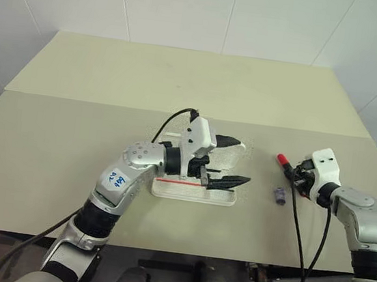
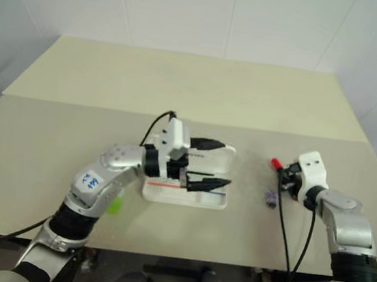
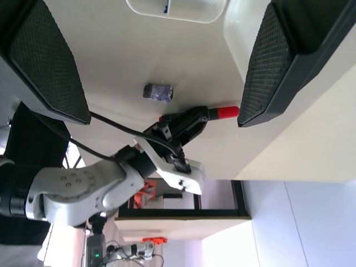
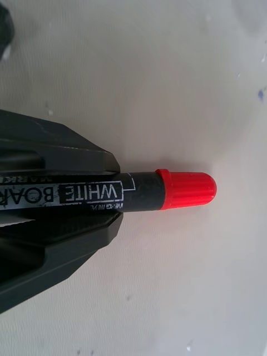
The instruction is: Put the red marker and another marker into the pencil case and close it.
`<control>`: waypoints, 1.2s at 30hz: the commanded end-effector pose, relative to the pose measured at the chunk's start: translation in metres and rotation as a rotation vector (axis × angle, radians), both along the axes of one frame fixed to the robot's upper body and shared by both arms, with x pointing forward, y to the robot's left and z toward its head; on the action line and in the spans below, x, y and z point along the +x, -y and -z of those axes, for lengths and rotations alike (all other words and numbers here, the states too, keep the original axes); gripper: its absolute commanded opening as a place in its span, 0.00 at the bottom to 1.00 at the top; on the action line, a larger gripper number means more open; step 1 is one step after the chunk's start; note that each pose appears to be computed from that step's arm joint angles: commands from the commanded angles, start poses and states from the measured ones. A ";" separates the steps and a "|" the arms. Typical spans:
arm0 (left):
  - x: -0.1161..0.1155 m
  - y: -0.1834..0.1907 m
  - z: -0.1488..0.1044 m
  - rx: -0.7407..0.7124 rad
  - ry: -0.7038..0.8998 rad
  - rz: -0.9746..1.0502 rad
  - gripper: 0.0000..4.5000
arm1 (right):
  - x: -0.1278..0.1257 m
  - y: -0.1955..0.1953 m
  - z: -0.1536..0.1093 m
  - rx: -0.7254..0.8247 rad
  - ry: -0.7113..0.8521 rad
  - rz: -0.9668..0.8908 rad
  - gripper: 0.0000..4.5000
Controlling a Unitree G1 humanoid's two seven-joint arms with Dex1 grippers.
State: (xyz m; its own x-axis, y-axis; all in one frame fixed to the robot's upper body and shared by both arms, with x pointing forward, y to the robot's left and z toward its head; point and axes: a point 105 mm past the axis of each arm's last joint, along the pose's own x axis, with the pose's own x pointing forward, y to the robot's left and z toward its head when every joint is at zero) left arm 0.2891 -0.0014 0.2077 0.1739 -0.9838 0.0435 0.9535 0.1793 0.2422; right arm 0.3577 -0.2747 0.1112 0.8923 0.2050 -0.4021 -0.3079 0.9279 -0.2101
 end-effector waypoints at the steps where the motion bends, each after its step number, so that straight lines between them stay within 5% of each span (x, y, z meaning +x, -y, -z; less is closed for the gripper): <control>1: -0.006 -0.014 -0.015 -0.060 0.034 0.057 1.00 | 0.002 0.001 -0.044 -0.058 0.149 -0.008 0.13; 10: 0.000 -0.051 -0.025 -0.082 0.058 0.076 1.00 | -0.008 -0.041 -0.098 -0.046 0.305 -0.158 0.13; 20: 0.014 -0.102 -0.014 0.083 0.070 0.040 1.00 | -0.045 -0.111 -0.153 0.052 0.399 -0.485 0.13; 29: 0.012 -0.126 -0.012 0.136 0.041 0.042 1.00 | -0.071 -0.146 -0.157 0.050 0.342 -0.702 0.13; 36: 0.006 -0.144 -0.005 0.155 0.031 0.026 1.00 | -0.095 -0.168 -0.134 0.016 0.207 -0.856 0.13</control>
